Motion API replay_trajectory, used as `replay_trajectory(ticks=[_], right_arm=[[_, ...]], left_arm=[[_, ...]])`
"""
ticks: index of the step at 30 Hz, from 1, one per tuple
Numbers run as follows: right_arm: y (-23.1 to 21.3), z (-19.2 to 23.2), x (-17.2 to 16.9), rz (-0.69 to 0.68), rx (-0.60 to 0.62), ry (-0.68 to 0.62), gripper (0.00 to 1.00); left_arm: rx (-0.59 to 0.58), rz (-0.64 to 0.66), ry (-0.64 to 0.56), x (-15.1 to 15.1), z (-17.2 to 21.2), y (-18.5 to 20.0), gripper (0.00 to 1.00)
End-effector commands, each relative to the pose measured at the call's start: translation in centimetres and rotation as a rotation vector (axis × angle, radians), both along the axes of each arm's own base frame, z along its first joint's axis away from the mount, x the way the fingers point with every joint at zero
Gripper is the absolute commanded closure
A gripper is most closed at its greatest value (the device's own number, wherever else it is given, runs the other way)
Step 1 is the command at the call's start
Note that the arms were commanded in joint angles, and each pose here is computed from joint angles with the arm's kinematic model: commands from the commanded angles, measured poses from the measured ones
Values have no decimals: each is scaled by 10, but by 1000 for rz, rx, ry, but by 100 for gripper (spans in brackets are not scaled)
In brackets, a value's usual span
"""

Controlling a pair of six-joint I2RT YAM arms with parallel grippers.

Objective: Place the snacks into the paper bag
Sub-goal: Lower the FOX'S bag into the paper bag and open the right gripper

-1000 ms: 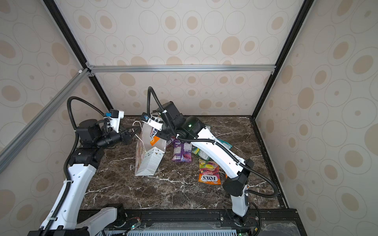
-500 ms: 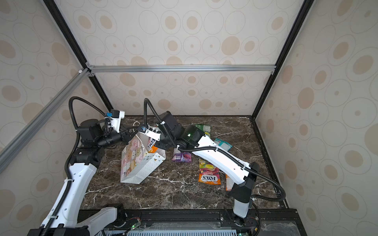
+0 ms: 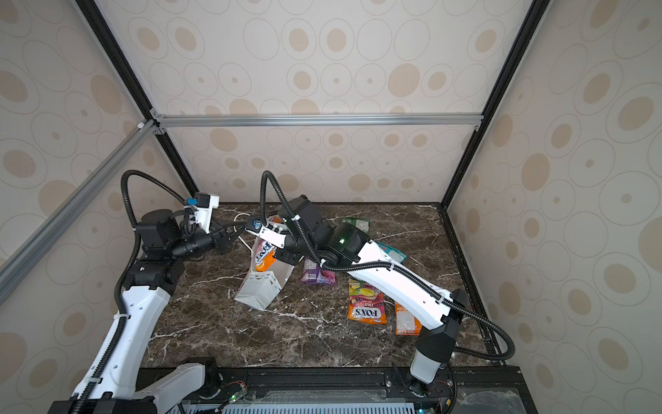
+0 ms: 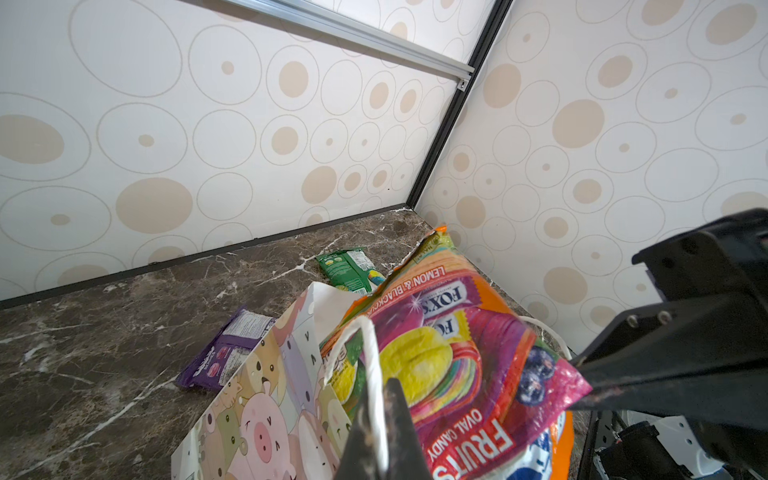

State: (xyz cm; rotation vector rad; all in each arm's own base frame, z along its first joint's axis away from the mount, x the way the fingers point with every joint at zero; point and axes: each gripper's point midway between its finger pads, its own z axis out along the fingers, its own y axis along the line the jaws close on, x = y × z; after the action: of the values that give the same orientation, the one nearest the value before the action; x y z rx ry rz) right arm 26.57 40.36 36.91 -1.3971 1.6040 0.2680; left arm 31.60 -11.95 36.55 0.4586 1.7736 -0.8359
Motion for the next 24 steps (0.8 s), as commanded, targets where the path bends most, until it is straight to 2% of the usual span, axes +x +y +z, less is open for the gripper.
replay_trajectory(ticks=[1,5,10,15,24], right_arm=[[1,7,6,-34,28,-23,100],[-5,9,10,-95,46,0,100],[-6,-2,10,-178,75,96,100],[7,-23,4,-145,37,94,100],[25,-31,1,-87,29,132,100]], left_arm=[[-7,-18,-47,-5,12,-1,100],[-6,-17,-50,-5,13,-1,100],[-16,-25,-47,-5,13,-2,100],[-17,-30,-43,-4,12,-3,100],[-14,-27,-47,-5,12,-2,100]])
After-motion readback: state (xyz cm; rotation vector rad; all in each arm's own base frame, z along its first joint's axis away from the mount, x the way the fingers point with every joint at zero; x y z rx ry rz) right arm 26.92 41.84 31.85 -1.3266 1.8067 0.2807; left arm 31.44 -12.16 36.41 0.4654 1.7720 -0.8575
